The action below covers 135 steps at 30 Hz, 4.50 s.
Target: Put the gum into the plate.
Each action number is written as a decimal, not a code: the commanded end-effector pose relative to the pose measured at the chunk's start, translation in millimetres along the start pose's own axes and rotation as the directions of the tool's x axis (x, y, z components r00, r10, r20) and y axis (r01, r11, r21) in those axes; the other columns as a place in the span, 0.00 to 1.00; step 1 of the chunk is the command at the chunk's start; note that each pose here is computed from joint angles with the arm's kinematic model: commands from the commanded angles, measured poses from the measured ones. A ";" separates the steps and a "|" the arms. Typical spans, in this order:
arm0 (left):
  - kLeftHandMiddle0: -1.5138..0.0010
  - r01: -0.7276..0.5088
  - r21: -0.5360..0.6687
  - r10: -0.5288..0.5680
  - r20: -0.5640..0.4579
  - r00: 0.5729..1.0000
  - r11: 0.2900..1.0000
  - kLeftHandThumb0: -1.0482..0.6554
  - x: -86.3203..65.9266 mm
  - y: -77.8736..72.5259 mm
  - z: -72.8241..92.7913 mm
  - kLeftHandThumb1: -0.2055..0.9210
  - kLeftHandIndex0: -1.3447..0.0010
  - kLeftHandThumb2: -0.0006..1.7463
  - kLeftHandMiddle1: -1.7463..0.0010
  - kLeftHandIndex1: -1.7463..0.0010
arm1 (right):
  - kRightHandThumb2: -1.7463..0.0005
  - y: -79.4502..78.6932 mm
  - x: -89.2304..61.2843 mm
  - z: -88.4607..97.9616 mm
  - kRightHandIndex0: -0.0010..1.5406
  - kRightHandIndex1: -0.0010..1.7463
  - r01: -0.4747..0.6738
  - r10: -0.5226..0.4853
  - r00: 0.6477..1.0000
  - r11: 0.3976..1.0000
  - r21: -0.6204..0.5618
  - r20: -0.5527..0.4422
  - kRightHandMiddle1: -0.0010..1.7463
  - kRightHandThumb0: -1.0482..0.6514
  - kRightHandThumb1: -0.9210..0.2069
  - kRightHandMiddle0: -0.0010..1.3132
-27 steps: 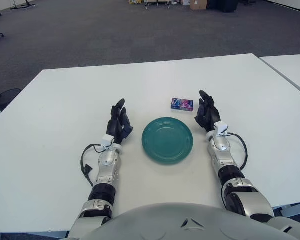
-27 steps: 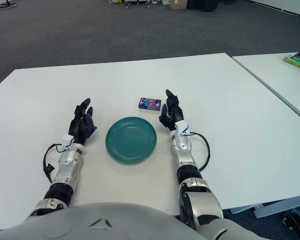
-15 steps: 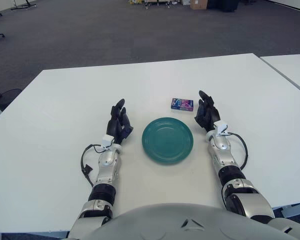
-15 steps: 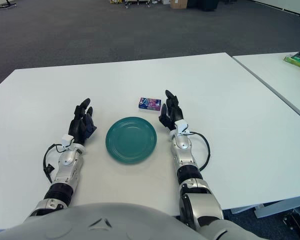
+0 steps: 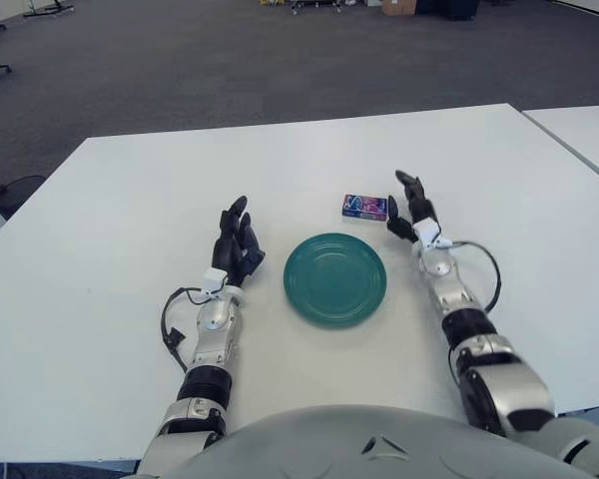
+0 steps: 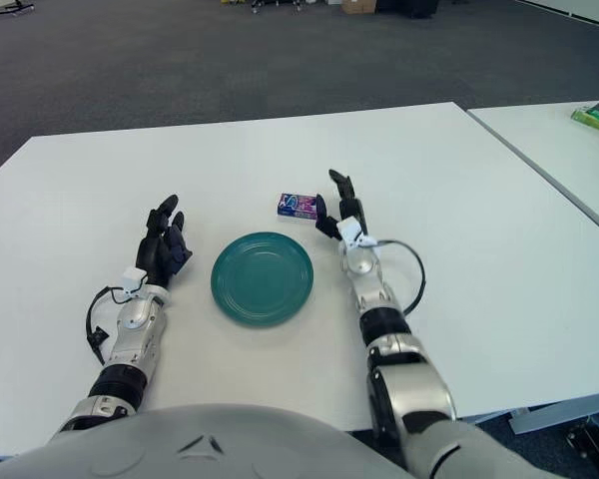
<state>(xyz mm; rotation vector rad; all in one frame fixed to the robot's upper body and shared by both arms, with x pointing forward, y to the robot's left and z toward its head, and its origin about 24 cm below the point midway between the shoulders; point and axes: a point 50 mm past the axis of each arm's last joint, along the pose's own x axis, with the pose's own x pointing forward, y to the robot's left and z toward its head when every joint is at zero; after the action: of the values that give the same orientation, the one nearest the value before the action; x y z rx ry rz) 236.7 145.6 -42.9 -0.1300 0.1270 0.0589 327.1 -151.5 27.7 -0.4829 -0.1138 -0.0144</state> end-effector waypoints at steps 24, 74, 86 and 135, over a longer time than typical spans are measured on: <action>0.88 -0.026 -0.053 0.015 -0.202 0.979 0.998 0.10 -29.5 -15.5 -45.2 1.00 1.00 0.54 1.00 0.72 | 0.69 46.4 52.7 60.0 0.15 0.00 -0.064 0.294 0.938 0.668 -0.741 0.183 0.33 0.18 0.00 0.00; 0.83 -0.035 -0.093 0.015 -0.201 0.980 0.995 0.10 -20.2 -20.0 -40.5 1.00 1.00 0.53 1.00 0.64 | 0.77 44.5 0.9 -35.9 0.26 0.02 -0.450 0.323 0.888 0.458 -0.767 -0.328 0.32 0.24 0.00 0.00; 0.84 -0.046 -0.097 0.026 -0.198 0.980 0.994 0.11 -19.4 -23.3 -41.6 1.00 0.99 0.53 1.00 0.64 | 0.66 33.5 3.9 -39.0 0.39 0.86 -0.426 0.395 0.854 0.160 -0.890 -0.338 0.89 0.23 0.00 0.15; 0.82 -0.085 -0.081 0.066 -0.210 0.976 0.993 0.12 -22.0 -23.2 -45.9 1.00 0.99 0.51 1.00 0.60 | 0.67 0.0 76.6 101.2 0.62 1.00 0.109 0.159 0.903 0.815 -0.570 0.400 1.00 0.32 0.00 0.58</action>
<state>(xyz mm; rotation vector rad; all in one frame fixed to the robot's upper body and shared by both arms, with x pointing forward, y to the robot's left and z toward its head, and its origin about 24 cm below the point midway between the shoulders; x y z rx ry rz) 249.3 128.8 -41.7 -0.1504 0.1233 0.0967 394.7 -109.8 123.7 -1.1454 -0.5150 0.0904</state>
